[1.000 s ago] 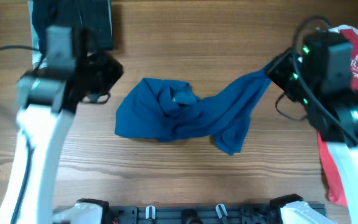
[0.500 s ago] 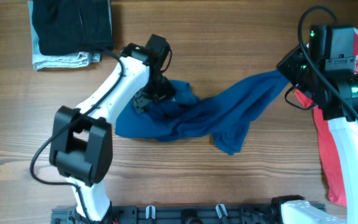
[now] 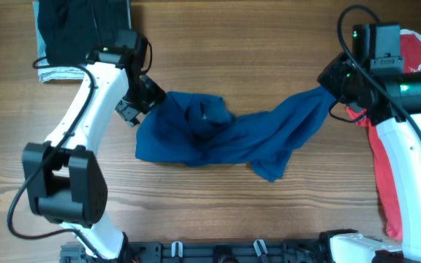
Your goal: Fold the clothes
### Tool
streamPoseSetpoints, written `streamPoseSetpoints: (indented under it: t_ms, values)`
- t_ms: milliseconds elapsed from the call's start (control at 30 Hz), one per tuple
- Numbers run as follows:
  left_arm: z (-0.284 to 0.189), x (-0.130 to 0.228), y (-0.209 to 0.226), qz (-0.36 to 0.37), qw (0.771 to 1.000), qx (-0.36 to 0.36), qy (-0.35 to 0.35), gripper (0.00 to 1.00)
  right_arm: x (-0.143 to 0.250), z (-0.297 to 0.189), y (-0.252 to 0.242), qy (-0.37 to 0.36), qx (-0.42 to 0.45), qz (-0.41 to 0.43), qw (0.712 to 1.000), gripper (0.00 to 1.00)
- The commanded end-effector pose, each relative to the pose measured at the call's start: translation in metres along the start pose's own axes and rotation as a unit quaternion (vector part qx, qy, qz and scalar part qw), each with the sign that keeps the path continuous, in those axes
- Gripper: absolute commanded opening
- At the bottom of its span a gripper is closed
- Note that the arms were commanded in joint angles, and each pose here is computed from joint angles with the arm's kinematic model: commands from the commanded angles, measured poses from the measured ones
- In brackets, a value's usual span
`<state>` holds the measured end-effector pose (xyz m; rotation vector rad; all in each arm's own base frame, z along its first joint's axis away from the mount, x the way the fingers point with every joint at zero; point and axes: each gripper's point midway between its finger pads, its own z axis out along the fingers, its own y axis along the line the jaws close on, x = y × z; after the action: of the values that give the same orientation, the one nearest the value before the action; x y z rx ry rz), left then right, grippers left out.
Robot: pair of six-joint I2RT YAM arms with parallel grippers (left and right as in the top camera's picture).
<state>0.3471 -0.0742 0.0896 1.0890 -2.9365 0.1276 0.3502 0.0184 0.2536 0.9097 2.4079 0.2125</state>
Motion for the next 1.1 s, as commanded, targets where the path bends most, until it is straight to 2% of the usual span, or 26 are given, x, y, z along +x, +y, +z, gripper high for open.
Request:
streamPoseSetpoints:
  t_ms: [0,200,333,367,467,500,600,667,800,933,1067]
  values:
    - [0.025,0.021,-0.005,0.028,0.999,-0.001,0.041,0.65,-0.001,0.001,0.005,0.006,-0.009,-0.003,1.0,0.05]
    - [0.043,0.042,-0.04,0.085,0.996,0.022,0.025,0.66,0.001,0.001,0.003,0.01,-0.005,-0.004,1.0,0.05]
    - [0.056,0.041,-0.036,0.081,0.996,0.007,0.035,0.61,0.002,0.001,0.002,0.012,-0.003,-0.016,1.0,0.05]
    - [0.058,0.041,-0.035,0.08,0.996,0.005,0.037,0.56,0.002,0.001,0.002,0.013,-0.003,-0.017,1.0,0.05]
    - [0.057,0.04,-0.036,0.08,0.996,0.007,0.035,0.25,0.002,0.001,0.002,0.014,-0.004,-0.016,1.0,0.05]
    - [0.055,0.039,-0.037,0.079,0.996,0.009,0.034,0.04,0.002,0.001,0.002,0.014,-0.004,-0.016,1.0,0.05]
    - [0.018,0.034,-0.048,0.089,0.995,0.041,0.009,0.04,0.003,0.001,0.002,0.014,-0.004,-0.016,1.0,0.05]
    - [-0.039,0.03,-0.053,0.1,0.991,0.079,-0.036,0.04,0.003,0.001,0.002,0.014,-0.004,-0.016,1.0,0.04]
    - [-0.11,0.017,-0.013,0.065,0.986,0.103,-0.114,0.04,0.003,-0.002,0.002,0.013,-0.005,-0.015,1.0,0.04]
    - [-0.144,0.009,0.036,0.016,0.985,0.096,-0.144,0.05,0.0,-0.018,0.002,-0.004,-0.021,-0.013,1.0,0.04]
    - [-0.149,0.023,0.052,0.015,0.988,0.08,-0.135,0.04,-0.001,-0.048,-0.001,-0.029,-0.046,-0.01,0.998,0.04]
